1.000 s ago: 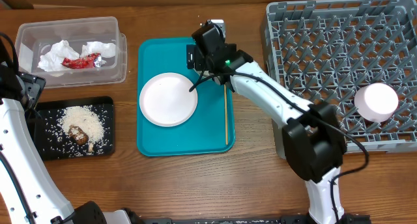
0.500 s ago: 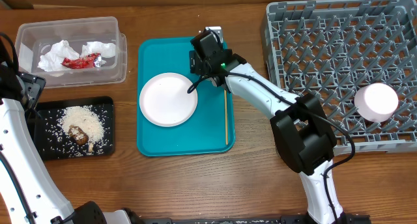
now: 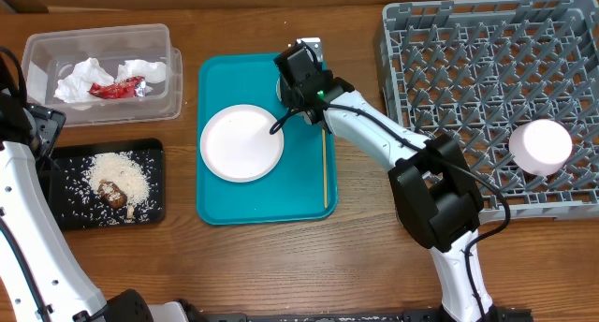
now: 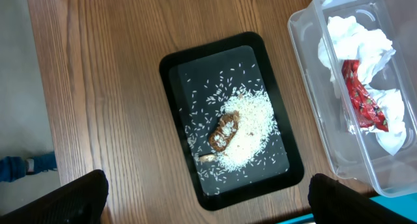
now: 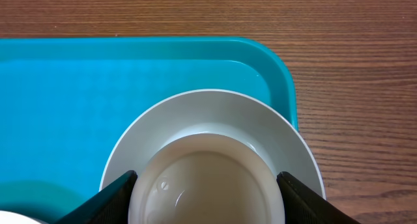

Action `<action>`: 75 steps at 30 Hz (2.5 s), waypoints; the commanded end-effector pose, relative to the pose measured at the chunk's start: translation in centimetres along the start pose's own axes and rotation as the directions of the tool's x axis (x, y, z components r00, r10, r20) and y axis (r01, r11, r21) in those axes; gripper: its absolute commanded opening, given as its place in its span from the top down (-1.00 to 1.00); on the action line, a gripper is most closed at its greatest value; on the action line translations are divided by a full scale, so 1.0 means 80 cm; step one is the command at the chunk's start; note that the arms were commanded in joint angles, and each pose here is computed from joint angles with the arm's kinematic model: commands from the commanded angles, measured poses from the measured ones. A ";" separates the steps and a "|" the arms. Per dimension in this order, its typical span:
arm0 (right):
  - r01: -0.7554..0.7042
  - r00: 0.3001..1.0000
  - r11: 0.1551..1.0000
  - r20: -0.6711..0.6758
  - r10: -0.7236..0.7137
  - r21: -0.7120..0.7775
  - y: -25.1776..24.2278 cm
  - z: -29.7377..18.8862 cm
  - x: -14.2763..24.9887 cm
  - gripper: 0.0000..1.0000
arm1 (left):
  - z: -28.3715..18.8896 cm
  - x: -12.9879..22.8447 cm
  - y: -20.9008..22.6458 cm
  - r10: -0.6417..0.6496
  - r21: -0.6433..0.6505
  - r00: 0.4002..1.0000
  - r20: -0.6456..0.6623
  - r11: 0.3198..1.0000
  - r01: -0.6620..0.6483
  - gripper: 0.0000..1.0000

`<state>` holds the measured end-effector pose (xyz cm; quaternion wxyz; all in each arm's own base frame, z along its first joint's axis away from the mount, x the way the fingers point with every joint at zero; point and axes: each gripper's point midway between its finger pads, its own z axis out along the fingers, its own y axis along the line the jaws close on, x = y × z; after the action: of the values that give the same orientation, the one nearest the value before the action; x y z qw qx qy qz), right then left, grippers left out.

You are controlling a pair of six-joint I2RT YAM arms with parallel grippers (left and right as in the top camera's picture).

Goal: Sort waste into correct bins and load items into the dishwasher

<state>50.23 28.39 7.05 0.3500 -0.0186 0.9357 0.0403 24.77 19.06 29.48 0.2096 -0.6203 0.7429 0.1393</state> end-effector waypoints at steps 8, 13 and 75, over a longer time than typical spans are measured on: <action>-0.125 0.958 0.990 0.251 0.138 -0.068 -0.037 -0.138 -0.148 -0.16 | -0.002 0.001 0.001 -0.021 0.005 1.000 -0.001 1.000 0.021 -0.99; -0.262 0.907 0.965 0.344 0.244 0.006 -0.158 -0.196 -0.205 -0.16 | -0.002 0.001 0.001 -0.021 0.005 1.000 -0.001 1.000 0.021 -1.00; -0.524 0.822 0.823 0.121 0.556 -0.220 -0.393 -0.279 -0.180 0.20 | -0.002 0.001 0.001 -0.021 0.005 1.000 -0.001 1.000 0.021 -1.00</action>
<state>47.27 -12.11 31.27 0.4294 0.2974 0.8425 0.1317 24.78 19.07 29.48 0.2098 -0.6203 0.7428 0.1394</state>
